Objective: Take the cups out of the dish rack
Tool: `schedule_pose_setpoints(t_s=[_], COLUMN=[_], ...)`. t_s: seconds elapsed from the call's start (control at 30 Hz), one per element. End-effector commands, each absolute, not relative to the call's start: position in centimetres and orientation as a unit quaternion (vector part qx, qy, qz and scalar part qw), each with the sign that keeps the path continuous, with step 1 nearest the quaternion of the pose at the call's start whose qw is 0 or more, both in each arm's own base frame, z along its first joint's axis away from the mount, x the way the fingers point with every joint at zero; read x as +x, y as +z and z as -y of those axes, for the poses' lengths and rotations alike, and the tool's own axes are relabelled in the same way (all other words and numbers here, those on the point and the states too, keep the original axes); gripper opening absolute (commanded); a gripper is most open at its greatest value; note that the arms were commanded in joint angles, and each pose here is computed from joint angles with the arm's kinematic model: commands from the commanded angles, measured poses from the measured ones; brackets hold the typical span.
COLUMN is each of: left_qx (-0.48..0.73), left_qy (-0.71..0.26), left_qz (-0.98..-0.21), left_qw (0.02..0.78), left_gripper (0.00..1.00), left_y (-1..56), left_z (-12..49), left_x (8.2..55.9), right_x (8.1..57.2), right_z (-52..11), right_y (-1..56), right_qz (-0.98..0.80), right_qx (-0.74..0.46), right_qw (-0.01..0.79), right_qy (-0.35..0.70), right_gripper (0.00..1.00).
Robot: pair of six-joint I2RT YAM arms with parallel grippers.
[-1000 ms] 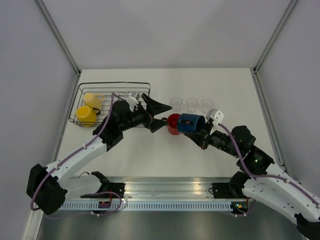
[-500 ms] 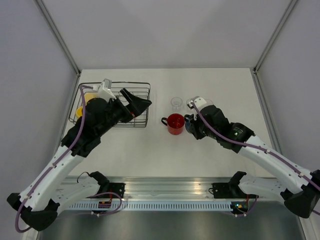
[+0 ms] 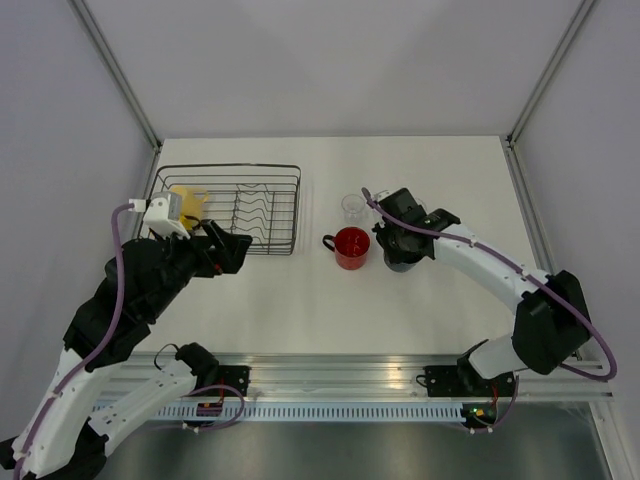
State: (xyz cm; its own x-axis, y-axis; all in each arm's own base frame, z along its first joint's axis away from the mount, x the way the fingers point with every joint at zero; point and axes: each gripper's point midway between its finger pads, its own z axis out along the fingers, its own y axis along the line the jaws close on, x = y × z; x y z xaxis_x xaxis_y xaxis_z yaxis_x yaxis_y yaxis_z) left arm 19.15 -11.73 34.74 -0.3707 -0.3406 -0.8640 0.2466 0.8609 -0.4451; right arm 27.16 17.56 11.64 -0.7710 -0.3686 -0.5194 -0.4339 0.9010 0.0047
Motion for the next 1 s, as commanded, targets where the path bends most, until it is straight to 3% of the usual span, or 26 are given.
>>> schedule_pose_setpoints(t_s=[0.0, 0.77, 0.97], left_qx=[0.001, 0.009, 0.009], left_qy=[-0.208, -0.156, -0.156], left_qz=[-0.796, -0.805, -0.804], left_qw=[0.568, 0.573, 0.573], left_gripper=[1.0, 1.0, 1.0], left_y=[34.1, 32.5, 32.5], left_z=[9.9, 7.6, 7.6], left_x=[18.5, 17.9, 17.9], right_x=[30.0, 32.2, 32.3], right_z=[-18.2, -17.8, -17.8], right_y=[12.8, 8.0, 7.6], right_qz=[-0.931, -0.953, -0.954], right_qx=[-0.214, -0.206, -0.205], right_qw=[0.29, 0.219, 0.216], right_qy=[0.066, 0.043, 0.042], right_gripper=[0.0, 0.01, 0.07])
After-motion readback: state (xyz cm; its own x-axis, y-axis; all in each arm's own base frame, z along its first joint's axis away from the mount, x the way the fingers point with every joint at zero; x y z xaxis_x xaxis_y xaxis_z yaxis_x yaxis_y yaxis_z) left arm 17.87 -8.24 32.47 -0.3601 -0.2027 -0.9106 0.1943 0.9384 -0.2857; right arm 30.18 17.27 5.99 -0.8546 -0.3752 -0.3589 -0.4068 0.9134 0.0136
